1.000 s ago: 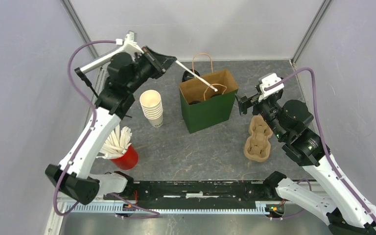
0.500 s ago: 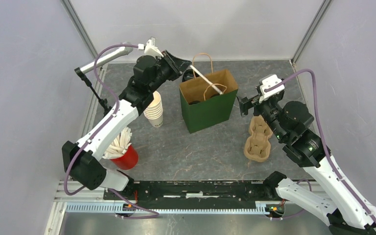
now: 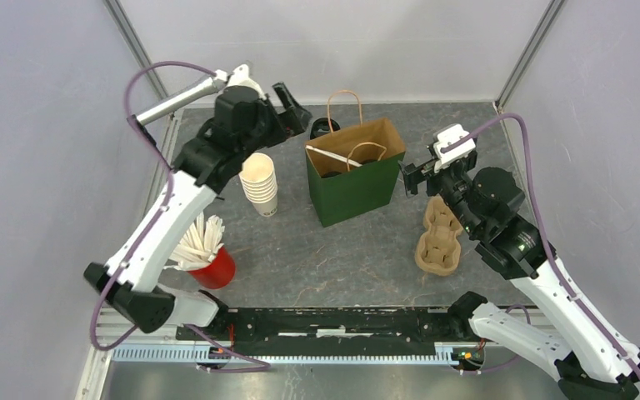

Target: Pack the takeout coffee

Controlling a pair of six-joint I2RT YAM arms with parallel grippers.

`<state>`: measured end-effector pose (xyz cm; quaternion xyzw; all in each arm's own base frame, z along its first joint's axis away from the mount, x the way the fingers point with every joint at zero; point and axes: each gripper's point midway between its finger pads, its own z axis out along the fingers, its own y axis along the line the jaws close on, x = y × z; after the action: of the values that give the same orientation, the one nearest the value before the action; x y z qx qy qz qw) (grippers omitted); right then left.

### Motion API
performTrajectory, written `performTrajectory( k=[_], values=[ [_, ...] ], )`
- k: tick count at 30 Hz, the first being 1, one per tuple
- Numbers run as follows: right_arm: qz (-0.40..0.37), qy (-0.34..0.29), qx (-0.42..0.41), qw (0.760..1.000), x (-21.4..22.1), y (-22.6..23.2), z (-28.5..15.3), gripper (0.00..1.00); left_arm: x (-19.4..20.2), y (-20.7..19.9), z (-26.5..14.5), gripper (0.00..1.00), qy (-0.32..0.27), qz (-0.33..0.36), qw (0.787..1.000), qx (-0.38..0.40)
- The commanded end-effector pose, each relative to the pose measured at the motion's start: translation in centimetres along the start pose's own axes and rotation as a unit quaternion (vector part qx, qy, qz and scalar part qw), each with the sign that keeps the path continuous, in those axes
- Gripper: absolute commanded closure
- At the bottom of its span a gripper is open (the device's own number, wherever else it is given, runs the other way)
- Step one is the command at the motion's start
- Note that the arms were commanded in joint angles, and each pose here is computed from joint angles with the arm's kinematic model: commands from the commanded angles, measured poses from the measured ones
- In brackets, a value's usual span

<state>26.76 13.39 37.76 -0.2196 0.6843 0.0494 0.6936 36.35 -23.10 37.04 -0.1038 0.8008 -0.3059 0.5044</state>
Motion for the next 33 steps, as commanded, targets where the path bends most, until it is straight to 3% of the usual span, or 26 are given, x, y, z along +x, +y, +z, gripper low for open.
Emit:
performTrajectory(
  k=[1,6,10,13,20,27,33],
  values=[
    [0.007,-0.021,0.001,1.0,-1.3,-0.2,0.0,0.02,-2.3,7.1,-10.0,0.0,-0.001,0.084,0.98,-0.18],
    [0.016,-0.016,-0.009,1.0,-0.5,0.5,0.3,0.02,-2.0,12.5,-17.9,0.0,0.019,0.114,0.945,-0.304],
    [0.025,-0.015,-0.017,0.999,-0.1,1.0,0.6,0.02,-1.1,15.4,-21.7,0.0,0.045,0.135,0.919,-0.368],
    [0.028,-0.016,-0.024,0.999,-0.2,1.3,0.7,0.02,0.2,15.9,-22.0,0.02,0.074,0.14,0.916,-0.369],
    [0.024,-0.005,-0.021,0.999,0.5,1.1,0.2,0.02,2.7,15.7,-22.1,0.22,0.125,0.115,0.919,-0.356],
    [0.025,-0.007,-0.017,1.0,0.6,0.9,-0.1,0.02,5.6,16.4,-21.4,0.49,0.157,0.087,0.918,-0.353],
    [0.023,-0.008,-0.015,1.0,0.7,0.8,-0.2,0.02,7.9,18.0,-21.6,0.51,0.165,0.058,0.911,-0.374]
  ],
)
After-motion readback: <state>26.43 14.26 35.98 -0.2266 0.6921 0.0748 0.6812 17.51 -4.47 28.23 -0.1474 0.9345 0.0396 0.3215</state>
